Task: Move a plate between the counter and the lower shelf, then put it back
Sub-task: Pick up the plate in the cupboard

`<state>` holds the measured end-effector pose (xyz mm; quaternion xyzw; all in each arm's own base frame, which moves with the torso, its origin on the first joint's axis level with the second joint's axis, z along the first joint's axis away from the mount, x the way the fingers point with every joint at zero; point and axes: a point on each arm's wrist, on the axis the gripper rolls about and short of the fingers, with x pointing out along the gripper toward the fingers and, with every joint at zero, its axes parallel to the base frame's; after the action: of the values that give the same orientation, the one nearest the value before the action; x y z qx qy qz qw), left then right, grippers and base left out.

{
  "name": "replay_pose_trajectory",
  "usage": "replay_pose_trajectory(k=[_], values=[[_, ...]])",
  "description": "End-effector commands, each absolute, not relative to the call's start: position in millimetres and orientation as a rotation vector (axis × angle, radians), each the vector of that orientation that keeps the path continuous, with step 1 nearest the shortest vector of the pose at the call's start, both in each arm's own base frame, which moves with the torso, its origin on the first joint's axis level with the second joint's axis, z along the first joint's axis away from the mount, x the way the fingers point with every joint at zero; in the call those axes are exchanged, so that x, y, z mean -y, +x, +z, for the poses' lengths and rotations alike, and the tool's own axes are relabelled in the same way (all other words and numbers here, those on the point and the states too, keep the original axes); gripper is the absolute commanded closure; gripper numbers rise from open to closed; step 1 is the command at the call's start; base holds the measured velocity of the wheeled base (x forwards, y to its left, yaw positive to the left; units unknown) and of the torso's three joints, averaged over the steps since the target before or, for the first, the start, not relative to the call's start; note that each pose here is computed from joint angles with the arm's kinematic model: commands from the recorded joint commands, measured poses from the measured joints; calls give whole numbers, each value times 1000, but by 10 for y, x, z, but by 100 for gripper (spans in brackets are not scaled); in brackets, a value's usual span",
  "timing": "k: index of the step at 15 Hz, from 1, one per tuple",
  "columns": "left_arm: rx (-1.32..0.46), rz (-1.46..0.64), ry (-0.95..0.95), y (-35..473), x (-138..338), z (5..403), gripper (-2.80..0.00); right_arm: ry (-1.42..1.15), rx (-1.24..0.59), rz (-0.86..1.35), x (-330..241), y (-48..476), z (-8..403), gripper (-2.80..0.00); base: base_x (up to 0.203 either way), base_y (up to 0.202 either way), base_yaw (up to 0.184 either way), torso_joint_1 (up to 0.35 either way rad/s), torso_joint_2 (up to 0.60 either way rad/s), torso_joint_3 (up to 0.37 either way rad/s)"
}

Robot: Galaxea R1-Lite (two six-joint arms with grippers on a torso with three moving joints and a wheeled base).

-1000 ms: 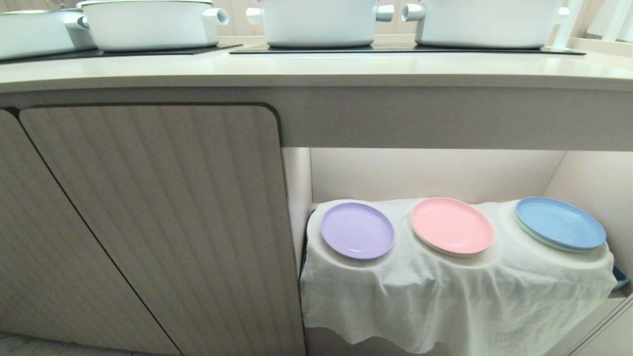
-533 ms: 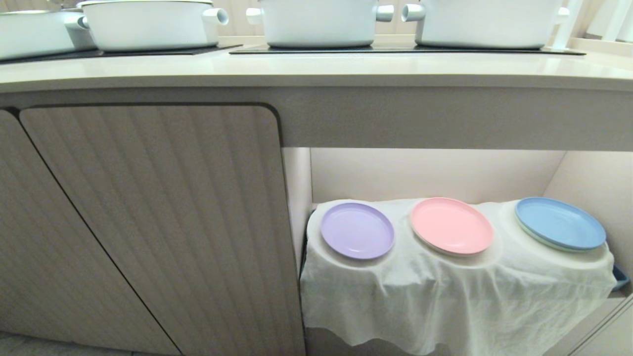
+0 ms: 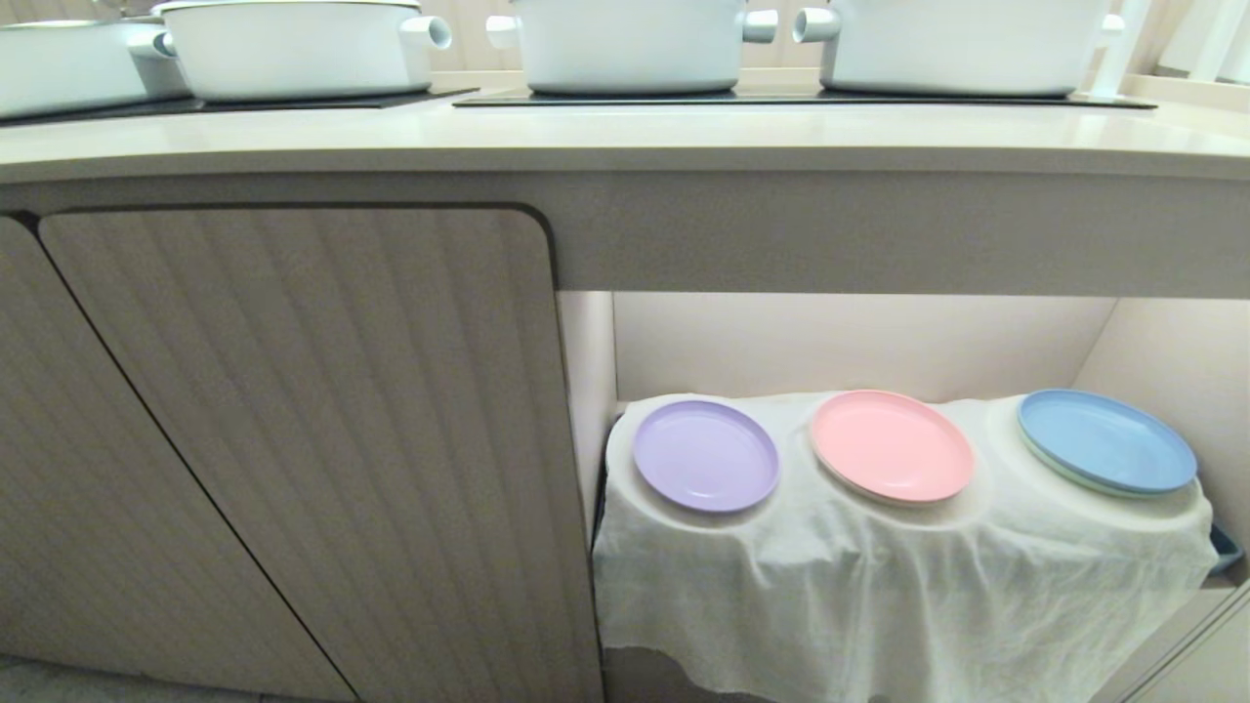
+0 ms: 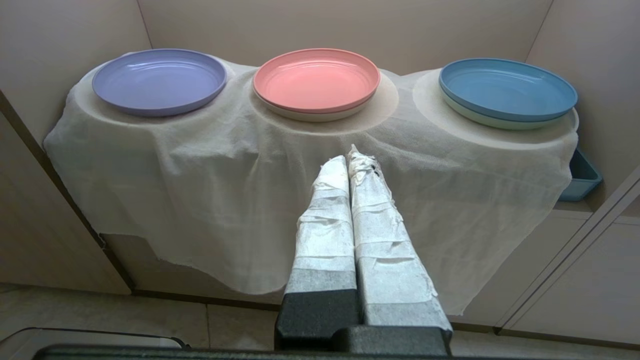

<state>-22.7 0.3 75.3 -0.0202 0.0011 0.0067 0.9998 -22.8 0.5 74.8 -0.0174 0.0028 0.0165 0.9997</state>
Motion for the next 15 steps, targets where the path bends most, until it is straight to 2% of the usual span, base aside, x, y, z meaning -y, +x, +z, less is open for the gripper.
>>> replay_pose_trajectory(k=[1,15], values=[[-3,15,-41,-227,-3,754,0,-35,-6,33,-5,-228,749,0,0,0,0,0,0,0],[-3,15,-41,-227,-3,754,0,-35,-6,34,-5,-228,749,0,0,0,0,0,0,0]])
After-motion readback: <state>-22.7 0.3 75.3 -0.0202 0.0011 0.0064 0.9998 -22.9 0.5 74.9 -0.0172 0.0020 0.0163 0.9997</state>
